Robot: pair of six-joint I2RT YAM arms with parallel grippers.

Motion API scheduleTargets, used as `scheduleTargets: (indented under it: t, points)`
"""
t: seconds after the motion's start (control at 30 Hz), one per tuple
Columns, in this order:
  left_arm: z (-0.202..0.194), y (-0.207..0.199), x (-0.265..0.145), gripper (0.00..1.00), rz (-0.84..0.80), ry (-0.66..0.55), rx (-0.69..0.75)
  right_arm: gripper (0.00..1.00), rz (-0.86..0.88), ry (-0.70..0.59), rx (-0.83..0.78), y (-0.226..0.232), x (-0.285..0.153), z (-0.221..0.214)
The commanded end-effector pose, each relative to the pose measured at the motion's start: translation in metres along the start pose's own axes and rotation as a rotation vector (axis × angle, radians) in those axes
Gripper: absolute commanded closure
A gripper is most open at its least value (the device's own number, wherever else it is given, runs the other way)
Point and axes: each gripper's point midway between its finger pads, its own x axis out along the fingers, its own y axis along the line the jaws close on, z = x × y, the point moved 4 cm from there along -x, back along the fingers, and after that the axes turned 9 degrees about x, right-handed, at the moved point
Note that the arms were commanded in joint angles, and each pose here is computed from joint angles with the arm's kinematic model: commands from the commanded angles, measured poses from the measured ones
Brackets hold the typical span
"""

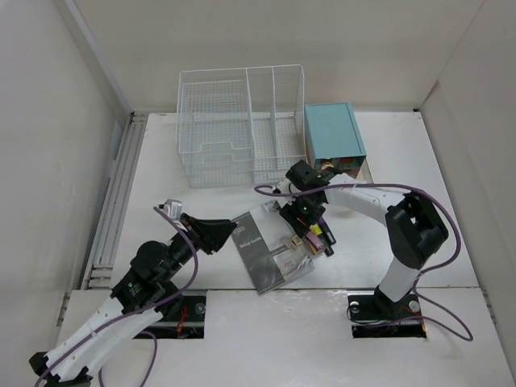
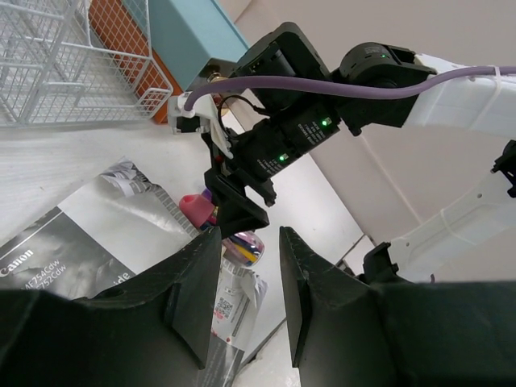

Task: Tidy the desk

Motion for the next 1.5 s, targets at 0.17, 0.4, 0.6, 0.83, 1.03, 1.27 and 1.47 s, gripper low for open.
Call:
scheduleTargets:
  t: [0.17, 0.4, 0.6, 0.83, 1.03, 1.27, 1.47]
  points:
    - [0.017, -0.009, -0.004, 0.68, -0.03, -0.06, 0.014, 0.33, -0.052, 0.002, 0.035, -0.005, 0.011, 0.01]
    - [0.018, -0.01, -0.007, 0.68, -0.035, -0.067, 0.014, 0.31, -0.076, 0.011, 0.054, -0.012, 0.02, 0.019]
    - [0.018, -0.01, -0.007, 0.68, -0.035, -0.067, 0.014, 0.39, -0.085, 0.033, 0.046, -0.015, 0.025, 0.026]
    - [0.02, -0.011, -0.008, 0.68, -0.04, -0.075, 0.013, 0.86, -0.062, 0.022, 0.027, -0.01, 0.012, 0.019]
    - [0.017, -0.009, -0.005, 0.68, -0.031, -0.06, 0.014, 0.94, -0.009, -0.104, -0.06, 0.002, -0.035, 0.035]
    - [0.019, -0.01, -0.003, 0.7, -0.03, -0.058, 0.014, 1.0, 0.175, -0.339, -0.324, 0.028, -0.125, 0.064]
    - [0.018, -0.012, -0.003, 0.7, -0.032, -0.044, 0.015, 1.0, 0.228, -0.574, -0.474, 0.004, -0.192, 0.073]
